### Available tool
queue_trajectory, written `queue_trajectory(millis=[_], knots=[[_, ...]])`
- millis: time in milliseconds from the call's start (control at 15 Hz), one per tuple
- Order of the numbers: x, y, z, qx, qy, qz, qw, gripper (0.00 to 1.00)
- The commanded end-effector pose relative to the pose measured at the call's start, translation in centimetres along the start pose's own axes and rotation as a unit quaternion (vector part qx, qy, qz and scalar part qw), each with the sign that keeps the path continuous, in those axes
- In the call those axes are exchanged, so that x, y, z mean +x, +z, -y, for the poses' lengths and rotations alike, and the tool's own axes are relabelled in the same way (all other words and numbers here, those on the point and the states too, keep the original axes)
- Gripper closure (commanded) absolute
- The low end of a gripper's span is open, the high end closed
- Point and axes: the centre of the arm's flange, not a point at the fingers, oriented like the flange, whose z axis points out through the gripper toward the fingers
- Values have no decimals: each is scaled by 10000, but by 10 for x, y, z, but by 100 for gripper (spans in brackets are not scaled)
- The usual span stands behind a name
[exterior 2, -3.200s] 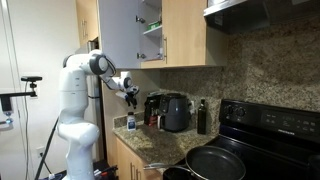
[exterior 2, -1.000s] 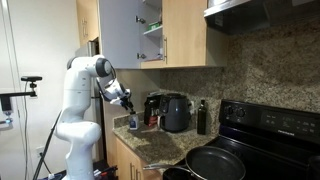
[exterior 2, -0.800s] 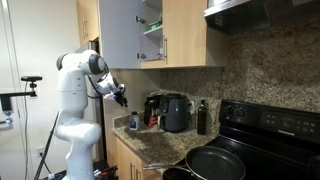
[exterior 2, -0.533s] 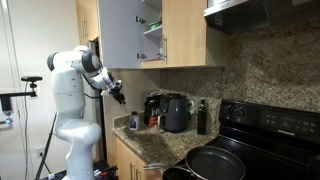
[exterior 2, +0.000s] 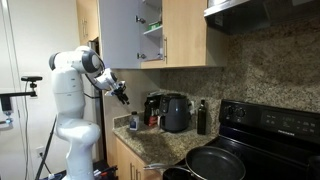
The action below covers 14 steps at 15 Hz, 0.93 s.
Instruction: Move the container from the right to the left then back to the right
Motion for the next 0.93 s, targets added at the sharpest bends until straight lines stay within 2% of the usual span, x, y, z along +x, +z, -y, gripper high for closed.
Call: queue_trajectory(millis=[0, 133, 200, 400, 467, 533, 667, 867], knots=[[27, 33, -6, 339, 310, -27, 9989, 0], [38, 50, -10, 586, 396, 119, 9974, 0], [27, 33, -12, 361, 322, -1, 9988, 0], [29, 41, -13, 372, 340, 39, 9987, 0], [30, 43, -9, 207, 178, 259, 9993, 0], [32, 58, -5, 79, 167, 429, 9989, 0], [34, 82, 0, 102, 162, 581, 9981, 0], [38, 103, 10, 298, 119, 661, 9973, 0]])
